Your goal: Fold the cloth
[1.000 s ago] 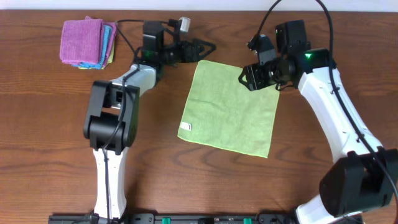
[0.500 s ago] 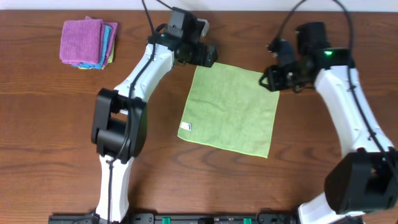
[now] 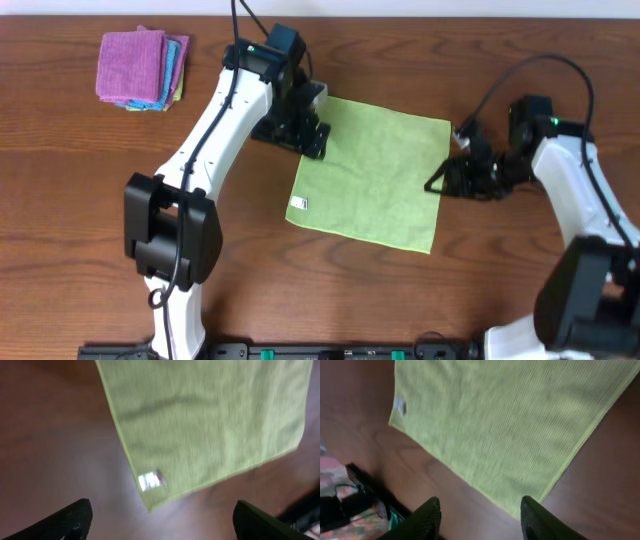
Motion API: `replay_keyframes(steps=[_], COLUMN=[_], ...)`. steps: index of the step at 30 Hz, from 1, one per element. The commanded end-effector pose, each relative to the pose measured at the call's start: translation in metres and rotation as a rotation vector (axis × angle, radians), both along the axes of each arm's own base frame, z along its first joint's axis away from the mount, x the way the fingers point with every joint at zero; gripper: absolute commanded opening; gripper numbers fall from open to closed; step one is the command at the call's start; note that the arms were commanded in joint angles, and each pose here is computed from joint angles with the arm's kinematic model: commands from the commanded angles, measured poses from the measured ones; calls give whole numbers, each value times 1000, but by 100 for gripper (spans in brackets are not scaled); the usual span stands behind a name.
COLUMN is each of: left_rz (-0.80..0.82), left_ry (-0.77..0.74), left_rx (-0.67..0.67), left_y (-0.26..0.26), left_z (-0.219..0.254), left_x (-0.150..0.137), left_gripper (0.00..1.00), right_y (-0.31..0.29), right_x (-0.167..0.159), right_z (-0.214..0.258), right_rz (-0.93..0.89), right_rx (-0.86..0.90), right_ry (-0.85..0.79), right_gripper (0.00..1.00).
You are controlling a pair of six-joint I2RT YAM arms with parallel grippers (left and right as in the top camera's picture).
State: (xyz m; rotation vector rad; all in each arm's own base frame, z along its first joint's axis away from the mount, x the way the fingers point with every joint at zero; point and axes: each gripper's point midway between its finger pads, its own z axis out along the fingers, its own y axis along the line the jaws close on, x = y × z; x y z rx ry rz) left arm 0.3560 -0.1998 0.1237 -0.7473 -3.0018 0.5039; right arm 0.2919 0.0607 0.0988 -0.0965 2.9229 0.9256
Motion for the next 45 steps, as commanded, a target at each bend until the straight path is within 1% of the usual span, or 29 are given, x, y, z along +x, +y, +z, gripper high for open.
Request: replay_keyframes(steps=[1, 2, 3, 5, 7, 9, 13, 15, 17, 26, 30, 38, 40, 43, 45], left_rz=[-32, -21, -10, 8, 30, 41, 47, 51, 52, 63, 91, 168, 190, 192, 204], left_ry=[42, 50, 49, 35, 19, 30, 110, 130, 136, 188, 174, 90, 92, 134, 158], left_rx=[-22, -54, -73, -82, -117, -139, -224, -247, -241, -289, -292, -324, -329, -390, -385], left_y=[11, 13, 18, 29, 36, 39, 30, 28, 30, 25, 25, 20, 19, 11, 11], left_z=[0, 2, 4, 7, 9, 1, -31, -42, -50, -72, -85, -104, -108, -110, -114], left_x=[-23, -28, -31, -35, -39, -49, -73, -79, -83, -101, -101, -82, -81, -86, -89], left_gripper=[91, 91, 92, 93, 96, 98, 97, 97, 98, 98, 98, 98, 96, 94, 93], right_y=[-1, -4, -5, -7, -7, -7, -7, -6, -6, -6, -6, -6, -6, -6, -6], right_x=[-18, -26, -33, -42, -51, -60, -76, -80, -82, -81, -79, -80, -80, -80, -80], right_z=[18, 17, 16, 15, 12, 5, -14, -19, -21, -21, -21, -21, -21, -21, -21], right_rz=[9, -2, -22, -59, -82, -103, -163, -185, -195, -204, -204, -205, -210, -210, -210], right_rx=[6, -3, -4, -5, -6, -14, -25, -21, -19, -19, -19, -19, -18, -18, -18], right_ry=[-86, -96, -102, -102, -108, -87, 6, 31, 44, 47, 41, 42, 45, 46, 46], right_gripper=[54, 54, 57, 58, 58, 58, 55, 53, 53, 53, 53, 53, 52, 53, 53])
